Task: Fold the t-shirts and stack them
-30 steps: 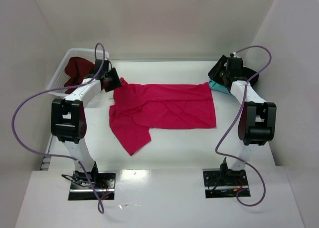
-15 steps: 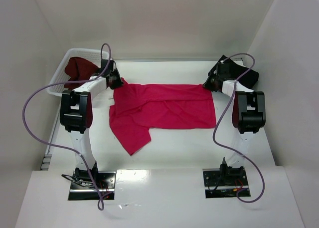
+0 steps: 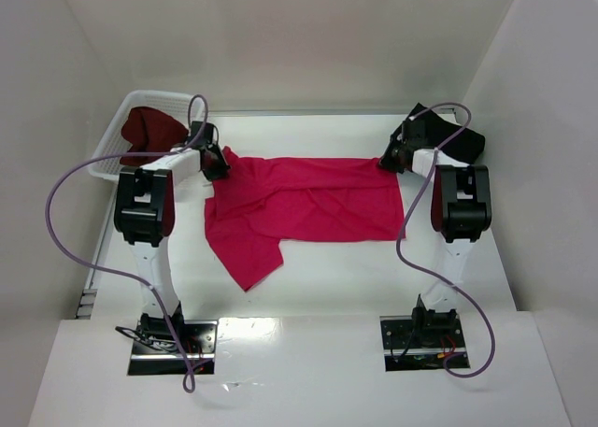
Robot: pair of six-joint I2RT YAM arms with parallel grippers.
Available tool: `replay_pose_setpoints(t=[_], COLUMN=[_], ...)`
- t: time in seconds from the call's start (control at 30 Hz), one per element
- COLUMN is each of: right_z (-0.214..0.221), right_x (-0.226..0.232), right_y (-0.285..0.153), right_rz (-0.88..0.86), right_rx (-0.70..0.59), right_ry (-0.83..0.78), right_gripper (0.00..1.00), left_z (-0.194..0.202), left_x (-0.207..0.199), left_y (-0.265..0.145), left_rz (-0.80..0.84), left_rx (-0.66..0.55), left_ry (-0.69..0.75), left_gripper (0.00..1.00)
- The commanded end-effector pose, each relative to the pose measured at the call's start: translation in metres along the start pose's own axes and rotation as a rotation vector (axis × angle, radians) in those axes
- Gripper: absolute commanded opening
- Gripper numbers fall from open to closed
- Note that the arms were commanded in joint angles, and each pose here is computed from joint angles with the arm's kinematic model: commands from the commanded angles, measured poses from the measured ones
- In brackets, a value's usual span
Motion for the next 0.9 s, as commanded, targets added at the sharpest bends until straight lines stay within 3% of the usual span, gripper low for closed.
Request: replay_pose_setpoints(t=[0.0, 0.13, 0.37, 0.87], right_z=[-0.016, -0.021, -0.02, -0.024], right_x=[0.01, 0.013, 0.014, 0.053], right_y=[-0.001, 0.0, 0.009, 0.023], right_rz=[0.001, 0.0, -0.01, -0.088], right_rx=[-0.052, -0.053, -0.025, -0.028], right_ry=[-0.013, -0.013, 0.0, -0.101], right_gripper=[0.16, 0.16, 0.14, 0.17], left_z=[0.006, 0.003, -0.007, -0.036], left_x=[0.027, 0.055, 0.08, 0.067], left_y=[-0.001, -0.003, -0.015, -0.007], left_rz=[-0.05, -0.069, -0.106, -0.022], left_rx=[0.057, 0.068, 0.058, 0.06], left_ry=[-0.081, -0.156, -0.146, -0.029], left_gripper=[0.0, 0.0, 0.0, 0.0])
Point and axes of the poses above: each gripper's point midway between its finger pads, its own y axis out along the fingers, its own x axis along the line the jaws close on, z = x × y, the point moved 6 cm from there along -y, back along the fingers, and after that the axes turned 4 degrees about y, right-handed, at the moved point
